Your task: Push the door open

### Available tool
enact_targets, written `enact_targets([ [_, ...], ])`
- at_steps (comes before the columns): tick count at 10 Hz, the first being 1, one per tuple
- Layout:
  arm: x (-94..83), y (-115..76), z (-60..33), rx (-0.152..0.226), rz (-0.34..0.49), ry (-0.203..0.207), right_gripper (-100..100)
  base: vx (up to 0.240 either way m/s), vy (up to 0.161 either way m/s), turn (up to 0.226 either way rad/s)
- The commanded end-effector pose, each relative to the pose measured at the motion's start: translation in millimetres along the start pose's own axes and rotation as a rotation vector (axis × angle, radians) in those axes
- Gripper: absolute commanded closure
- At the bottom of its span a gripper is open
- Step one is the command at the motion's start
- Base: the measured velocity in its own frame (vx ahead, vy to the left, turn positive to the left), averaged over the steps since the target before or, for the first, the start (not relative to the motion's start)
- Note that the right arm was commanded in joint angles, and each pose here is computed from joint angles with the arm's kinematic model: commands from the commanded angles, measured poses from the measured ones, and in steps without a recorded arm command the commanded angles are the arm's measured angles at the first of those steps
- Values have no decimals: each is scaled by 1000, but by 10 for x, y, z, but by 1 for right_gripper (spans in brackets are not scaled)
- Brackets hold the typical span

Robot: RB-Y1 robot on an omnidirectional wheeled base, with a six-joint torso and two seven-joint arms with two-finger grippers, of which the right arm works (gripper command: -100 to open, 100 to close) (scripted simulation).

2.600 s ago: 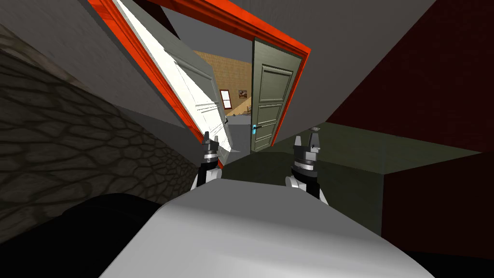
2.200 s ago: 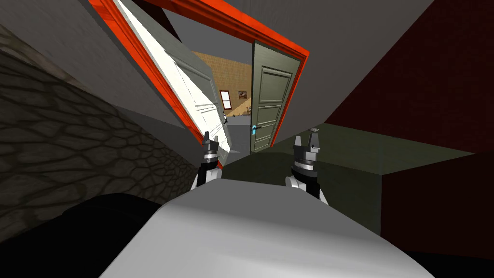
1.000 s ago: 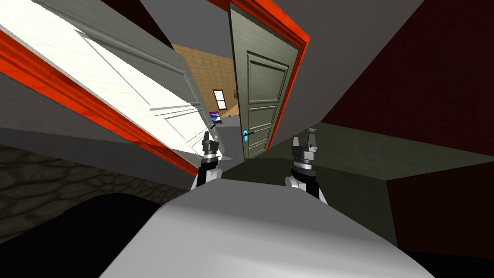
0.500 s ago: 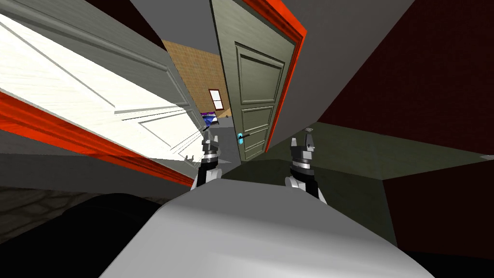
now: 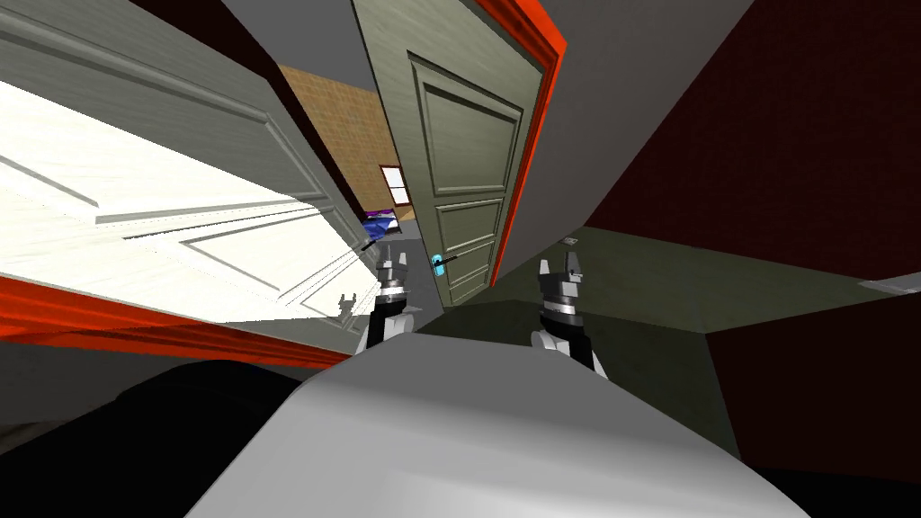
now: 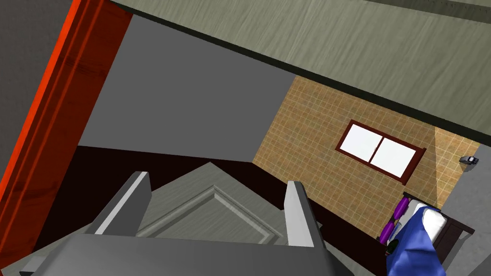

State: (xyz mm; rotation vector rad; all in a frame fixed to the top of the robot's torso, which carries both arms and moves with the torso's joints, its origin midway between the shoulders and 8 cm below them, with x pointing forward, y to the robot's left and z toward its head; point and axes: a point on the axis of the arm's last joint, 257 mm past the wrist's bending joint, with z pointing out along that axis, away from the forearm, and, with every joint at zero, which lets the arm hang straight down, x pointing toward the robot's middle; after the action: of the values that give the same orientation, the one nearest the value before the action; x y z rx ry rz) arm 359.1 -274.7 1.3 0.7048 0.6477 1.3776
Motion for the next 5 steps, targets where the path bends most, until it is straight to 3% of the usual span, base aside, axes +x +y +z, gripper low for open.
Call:
enact_targets([
  [1, 5, -105, 4, 30, 29, -2, -100, 183, -99, -93],
  [5, 12, -336, -37, 107, 103, -7, -100, 187, -98, -100],
])
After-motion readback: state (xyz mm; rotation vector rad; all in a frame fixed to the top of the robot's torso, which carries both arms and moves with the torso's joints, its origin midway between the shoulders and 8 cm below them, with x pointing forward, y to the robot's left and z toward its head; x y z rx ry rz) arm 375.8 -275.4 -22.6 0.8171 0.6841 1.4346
